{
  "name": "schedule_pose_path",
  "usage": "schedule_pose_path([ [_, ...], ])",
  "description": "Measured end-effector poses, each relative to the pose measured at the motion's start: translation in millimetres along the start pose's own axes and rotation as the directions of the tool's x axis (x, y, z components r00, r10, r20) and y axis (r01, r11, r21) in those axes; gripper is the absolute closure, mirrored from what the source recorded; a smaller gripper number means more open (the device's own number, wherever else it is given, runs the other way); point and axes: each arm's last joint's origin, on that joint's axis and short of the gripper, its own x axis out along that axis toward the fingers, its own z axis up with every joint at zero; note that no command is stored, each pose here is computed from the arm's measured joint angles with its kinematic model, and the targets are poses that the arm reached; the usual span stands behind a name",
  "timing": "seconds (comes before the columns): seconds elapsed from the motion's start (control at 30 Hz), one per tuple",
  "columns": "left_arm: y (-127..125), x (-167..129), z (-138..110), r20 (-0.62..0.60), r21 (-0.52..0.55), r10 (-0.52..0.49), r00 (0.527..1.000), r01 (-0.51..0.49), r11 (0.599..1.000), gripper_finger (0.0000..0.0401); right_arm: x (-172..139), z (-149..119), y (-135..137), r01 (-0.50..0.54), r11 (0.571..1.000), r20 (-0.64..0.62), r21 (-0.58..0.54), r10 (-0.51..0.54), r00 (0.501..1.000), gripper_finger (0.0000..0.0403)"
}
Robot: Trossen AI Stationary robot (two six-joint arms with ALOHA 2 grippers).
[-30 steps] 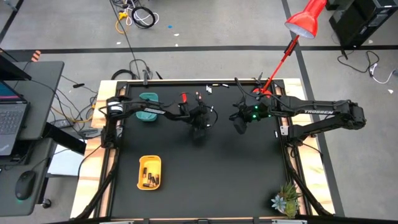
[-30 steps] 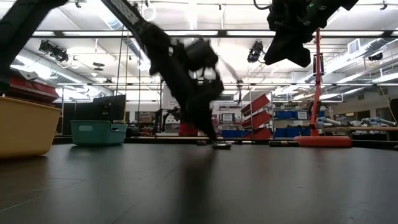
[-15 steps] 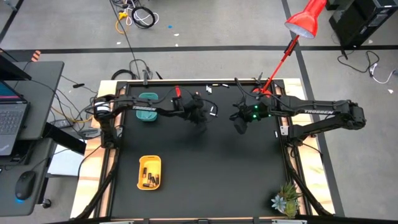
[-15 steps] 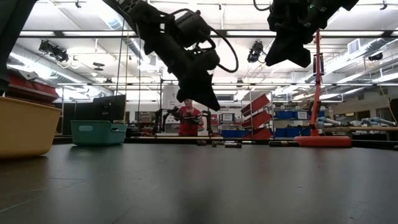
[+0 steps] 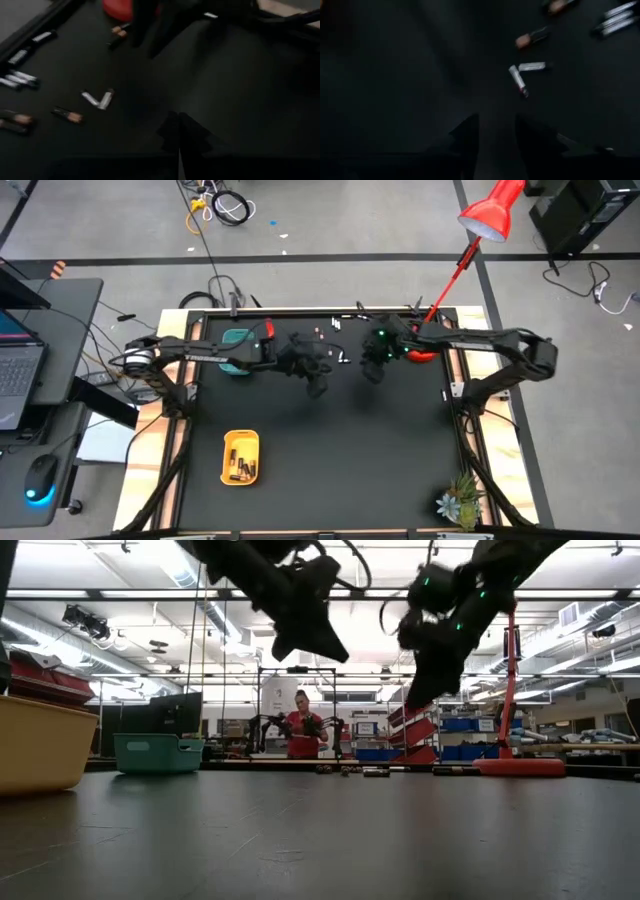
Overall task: Sort batteries
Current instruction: Put the white battery into the blue bin
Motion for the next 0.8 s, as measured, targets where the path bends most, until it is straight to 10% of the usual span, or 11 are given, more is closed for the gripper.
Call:
schedule_pose_path([
  [0.33, 1.4, -13.2, -65.0, 0.142, -0.308, -0.026, 0.990, 0.069, 0.949, 0.0392, 44.0, 0.2, -13.3, -0.016, 0.981, -0.021, -0.194, 0.012, 1.000, 0.0235],
  [0.8, -5.1, -23.6, -72.4, 0.133, -0.380, 0.048, 0.990, 0.006, 0.925, 0.0392, 76.5, -1.1, -32.2, 0.008, 0.975, -0.006, -0.221, -0.010, 1.000, 0.0242],
])
